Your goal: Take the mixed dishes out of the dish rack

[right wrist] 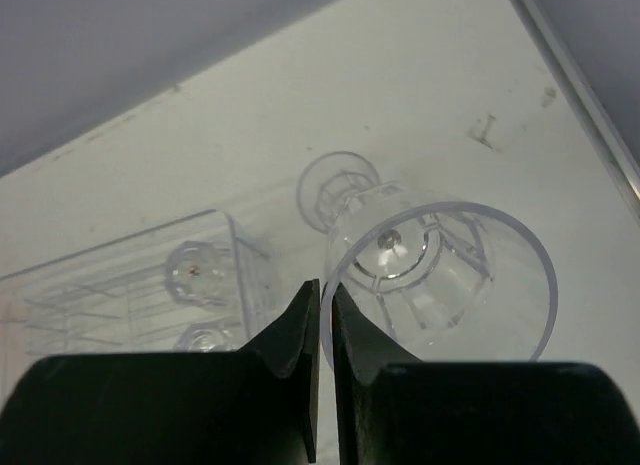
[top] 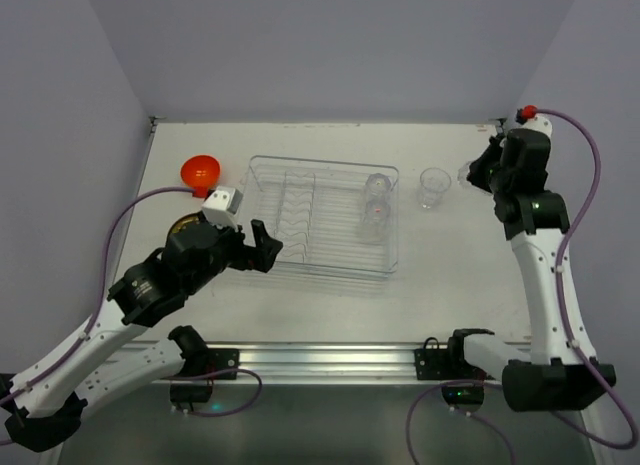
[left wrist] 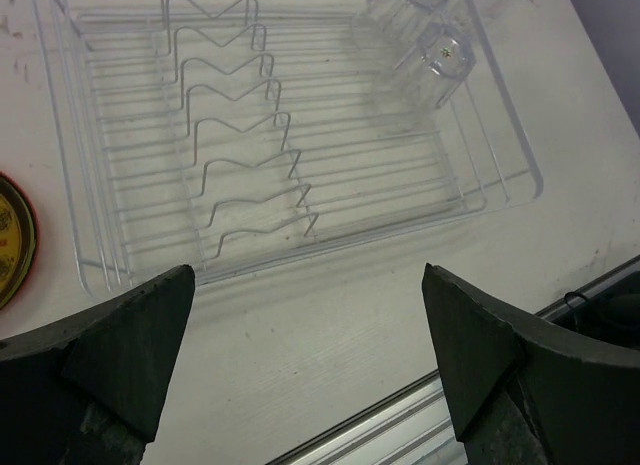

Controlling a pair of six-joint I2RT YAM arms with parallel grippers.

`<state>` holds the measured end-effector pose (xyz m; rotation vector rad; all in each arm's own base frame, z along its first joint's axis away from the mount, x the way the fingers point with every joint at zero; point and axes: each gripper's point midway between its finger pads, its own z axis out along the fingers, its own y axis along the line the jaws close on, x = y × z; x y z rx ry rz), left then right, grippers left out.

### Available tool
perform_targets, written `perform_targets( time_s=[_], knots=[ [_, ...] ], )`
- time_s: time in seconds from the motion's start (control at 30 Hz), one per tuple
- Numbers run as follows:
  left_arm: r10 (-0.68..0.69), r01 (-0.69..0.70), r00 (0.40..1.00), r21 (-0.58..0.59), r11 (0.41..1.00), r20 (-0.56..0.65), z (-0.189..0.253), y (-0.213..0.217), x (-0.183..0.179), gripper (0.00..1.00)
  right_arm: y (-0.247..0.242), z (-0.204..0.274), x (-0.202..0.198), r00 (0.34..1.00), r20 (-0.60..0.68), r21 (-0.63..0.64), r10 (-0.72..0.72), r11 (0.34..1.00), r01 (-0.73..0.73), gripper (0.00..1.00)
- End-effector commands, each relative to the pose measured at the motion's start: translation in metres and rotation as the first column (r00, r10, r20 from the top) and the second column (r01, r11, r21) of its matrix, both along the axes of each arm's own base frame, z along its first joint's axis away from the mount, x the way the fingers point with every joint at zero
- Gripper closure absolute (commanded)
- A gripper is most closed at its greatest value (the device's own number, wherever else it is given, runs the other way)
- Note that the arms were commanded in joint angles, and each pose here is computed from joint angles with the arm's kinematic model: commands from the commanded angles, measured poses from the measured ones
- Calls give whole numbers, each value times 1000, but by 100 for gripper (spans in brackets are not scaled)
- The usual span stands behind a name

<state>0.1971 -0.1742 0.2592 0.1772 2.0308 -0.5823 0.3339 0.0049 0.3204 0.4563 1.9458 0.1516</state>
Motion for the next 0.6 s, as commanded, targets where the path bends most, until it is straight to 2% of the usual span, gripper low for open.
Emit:
perform_targets(
  time_s=[0.0, 0.13, 0.23, 0.3, 0.4, 0.57],
  knots=[
    [14, -15, 1000, 68, 998, 14, -19, 15, -2, 0, -63, -11, 25, 971, -95, -69, -219, 975, 213, 100],
    [38, -38, 999, 80, 996, 5, -30, 19, -2, 0, -83, -68, 64, 927, -277, -106, -254, 967, 233, 100],
    [25, -27, 999, 73, 997, 26, -27, 19, -2, 0, -99, -109, 85, 862, -401, -185, -311, 949, 257, 100],
    [25, -26, 999, 71, 997, 21, -30, 19, -3, 0, -102, -133, 98, 837, -452, -203, -308, 949, 240, 100],
    [6, -7, 1000, 67, 998, 21, -30, 16, -5, 0, -96, -158, 111, 836, -478, -171, -270, 962, 213, 100],
    [-17, 16, 1000, 60, 998, 26, -30, 12, -6, 0, -80, -194, 119, 811, -534, -172, -240, 970, 174, 100]
  ],
)
